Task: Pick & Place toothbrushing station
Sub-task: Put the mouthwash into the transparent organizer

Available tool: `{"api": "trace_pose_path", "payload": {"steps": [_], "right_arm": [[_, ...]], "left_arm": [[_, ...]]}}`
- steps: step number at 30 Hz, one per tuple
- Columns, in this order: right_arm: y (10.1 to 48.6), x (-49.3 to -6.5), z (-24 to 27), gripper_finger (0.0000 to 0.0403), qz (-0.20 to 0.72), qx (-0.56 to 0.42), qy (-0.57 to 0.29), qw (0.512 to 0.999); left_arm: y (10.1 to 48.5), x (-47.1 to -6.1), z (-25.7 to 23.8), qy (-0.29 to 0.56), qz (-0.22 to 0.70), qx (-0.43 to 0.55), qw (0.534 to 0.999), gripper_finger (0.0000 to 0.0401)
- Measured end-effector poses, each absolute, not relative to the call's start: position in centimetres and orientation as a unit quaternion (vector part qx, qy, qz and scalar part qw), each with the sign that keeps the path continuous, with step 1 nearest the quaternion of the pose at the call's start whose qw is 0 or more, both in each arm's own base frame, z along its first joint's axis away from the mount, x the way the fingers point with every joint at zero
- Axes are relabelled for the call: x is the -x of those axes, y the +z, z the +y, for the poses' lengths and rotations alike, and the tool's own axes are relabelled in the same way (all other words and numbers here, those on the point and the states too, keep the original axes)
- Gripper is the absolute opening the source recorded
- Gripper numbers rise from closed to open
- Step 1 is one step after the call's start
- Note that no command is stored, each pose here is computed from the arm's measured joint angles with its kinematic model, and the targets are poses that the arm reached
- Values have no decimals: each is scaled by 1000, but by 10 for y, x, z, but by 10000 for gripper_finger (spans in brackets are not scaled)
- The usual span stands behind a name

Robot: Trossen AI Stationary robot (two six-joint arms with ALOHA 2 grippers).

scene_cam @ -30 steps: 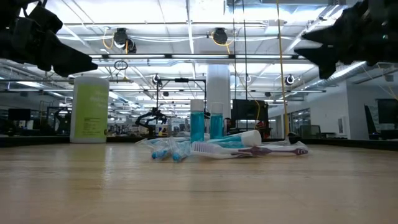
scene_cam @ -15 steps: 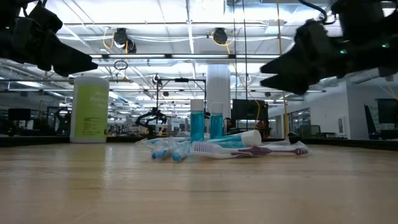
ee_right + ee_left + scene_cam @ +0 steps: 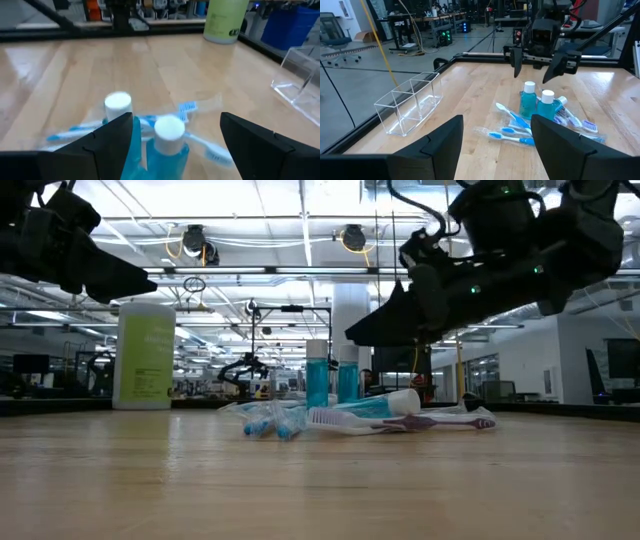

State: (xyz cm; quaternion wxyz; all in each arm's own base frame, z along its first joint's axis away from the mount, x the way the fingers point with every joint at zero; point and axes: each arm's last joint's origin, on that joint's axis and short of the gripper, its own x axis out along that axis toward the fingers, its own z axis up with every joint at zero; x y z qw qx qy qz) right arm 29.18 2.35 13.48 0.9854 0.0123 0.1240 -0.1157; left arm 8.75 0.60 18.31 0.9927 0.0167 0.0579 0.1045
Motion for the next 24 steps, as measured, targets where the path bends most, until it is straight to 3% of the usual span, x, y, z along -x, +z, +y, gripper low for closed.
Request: {"api": "trace_pose_path", "payload": {"steps": [24], "right_arm": [[122, -298, 16, 290, 132, -39, -109, 985]], "left_arm": [[183, -87, 6, 104, 58, -17, 993, 241]]}}
